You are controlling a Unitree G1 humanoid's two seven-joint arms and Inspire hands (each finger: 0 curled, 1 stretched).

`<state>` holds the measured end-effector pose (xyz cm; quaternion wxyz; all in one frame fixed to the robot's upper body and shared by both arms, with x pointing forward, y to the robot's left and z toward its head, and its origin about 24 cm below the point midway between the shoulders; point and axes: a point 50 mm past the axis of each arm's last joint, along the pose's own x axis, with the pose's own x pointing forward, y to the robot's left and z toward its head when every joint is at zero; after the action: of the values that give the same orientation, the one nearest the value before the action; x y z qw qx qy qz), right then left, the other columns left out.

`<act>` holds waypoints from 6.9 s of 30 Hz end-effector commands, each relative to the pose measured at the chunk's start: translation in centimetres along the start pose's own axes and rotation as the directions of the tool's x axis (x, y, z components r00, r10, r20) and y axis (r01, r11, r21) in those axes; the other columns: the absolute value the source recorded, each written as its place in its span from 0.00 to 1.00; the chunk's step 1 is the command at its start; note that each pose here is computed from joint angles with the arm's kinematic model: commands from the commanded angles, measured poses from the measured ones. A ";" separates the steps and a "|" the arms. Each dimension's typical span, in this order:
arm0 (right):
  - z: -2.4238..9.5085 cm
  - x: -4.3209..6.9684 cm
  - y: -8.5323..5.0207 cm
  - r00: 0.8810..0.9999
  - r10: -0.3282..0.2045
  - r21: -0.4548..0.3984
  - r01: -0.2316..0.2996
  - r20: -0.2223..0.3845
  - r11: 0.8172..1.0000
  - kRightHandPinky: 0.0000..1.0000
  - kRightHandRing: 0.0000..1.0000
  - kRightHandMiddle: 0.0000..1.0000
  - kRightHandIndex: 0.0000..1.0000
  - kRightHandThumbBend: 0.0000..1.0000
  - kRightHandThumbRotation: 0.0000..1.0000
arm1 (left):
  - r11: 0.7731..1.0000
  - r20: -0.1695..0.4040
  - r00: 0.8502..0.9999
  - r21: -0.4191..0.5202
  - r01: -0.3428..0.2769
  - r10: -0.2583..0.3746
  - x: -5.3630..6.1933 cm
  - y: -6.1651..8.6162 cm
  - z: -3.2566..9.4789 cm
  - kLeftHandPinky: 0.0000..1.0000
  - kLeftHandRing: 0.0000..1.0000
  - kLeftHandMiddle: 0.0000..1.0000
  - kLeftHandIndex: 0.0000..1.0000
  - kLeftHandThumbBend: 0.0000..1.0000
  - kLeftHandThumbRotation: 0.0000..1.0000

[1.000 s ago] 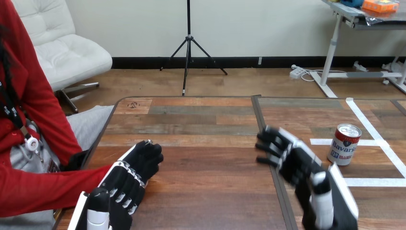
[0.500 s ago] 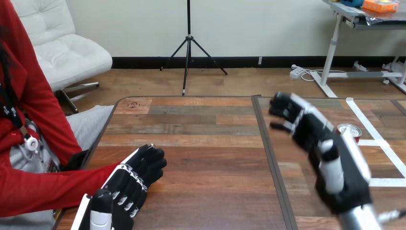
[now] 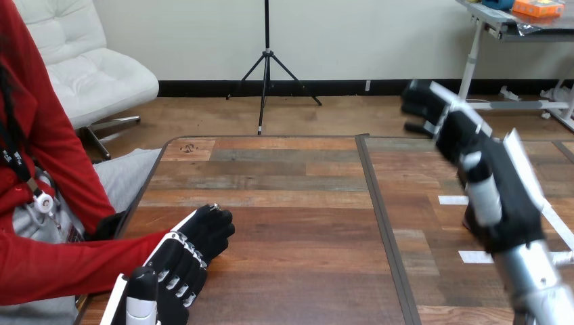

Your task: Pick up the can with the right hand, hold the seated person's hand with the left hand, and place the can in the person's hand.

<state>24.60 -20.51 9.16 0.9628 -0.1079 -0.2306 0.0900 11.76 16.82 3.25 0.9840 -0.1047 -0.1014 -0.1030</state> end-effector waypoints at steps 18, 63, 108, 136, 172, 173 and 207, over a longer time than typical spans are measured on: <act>2.1 6.0 -5.5 0.986 -0.082 -0.261 0.118 0.145 0.958 0.79 0.85 0.85 0.85 1.00 0.94 | 1.000 0.097 0.995 -0.008 0.025 -0.024 1.8 -0.6 0.4 0.90 0.86 0.84 0.81 0.76 1.00; 0.8 8.3 -11.7 0.986 -0.146 -0.451 0.096 -0.077 0.887 0.68 0.86 0.89 0.87 0.97 0.74 | 1.000 0.094 0.995 -0.011 0.015 -0.014 1.6 -0.5 0.3 0.90 0.85 0.82 0.79 0.78 1.00; -4.3 5.7 -12.5 0.889 -0.213 -0.486 -0.013 -0.406 0.874 0.85 0.93 0.93 0.91 1.00 0.42 | 0.999 0.090 0.996 -0.024 0.022 -0.020 1.7 -0.5 0.2 0.91 0.85 0.83 0.79 0.79 1.00; -6.3 4.8 -11.8 0.824 -0.188 -0.469 -0.104 -0.534 0.877 0.90 0.97 0.98 0.97 1.00 0.45 | 1.000 0.100 0.995 -0.015 0.026 -0.024 1.7 -0.4 0.2 0.91 0.85 0.81 0.77 0.77 1.00; -7.9 4.2 -10.9 0.767 -0.174 -0.454 -0.168 -0.618 0.875 0.84 0.93 0.96 0.96 1.00 0.40 | 0.999 0.114 0.993 -0.005 0.033 -0.032 1.7 -0.3 0.3 0.85 0.83 0.80 0.74 0.75 1.00; -7.9 4.1 -10.9 0.766 -0.176 -0.453 -0.165 -0.618 0.876 0.84 0.93 0.96 0.96 1.00 0.39 | 0.999 0.112 0.993 -0.005 0.034 -0.033 1.7 -0.3 0.3 0.85 0.83 0.80 0.74 0.76 1.00; -8.2 4.6 -10.8 0.737 -0.228 -0.482 -0.149 -0.636 0.863 0.86 0.94 0.96 0.95 1.00 0.40 | 0.999 0.113 0.992 -0.009 0.051 -0.049 1.6 -0.1 0.3 0.85 0.84 0.81 0.75 0.76 1.00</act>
<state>31.15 -32.61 3.59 0.9114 -0.3720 0.1738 -0.0293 11.48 16.60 2.75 0.9811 -0.1120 -0.1044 -0.1182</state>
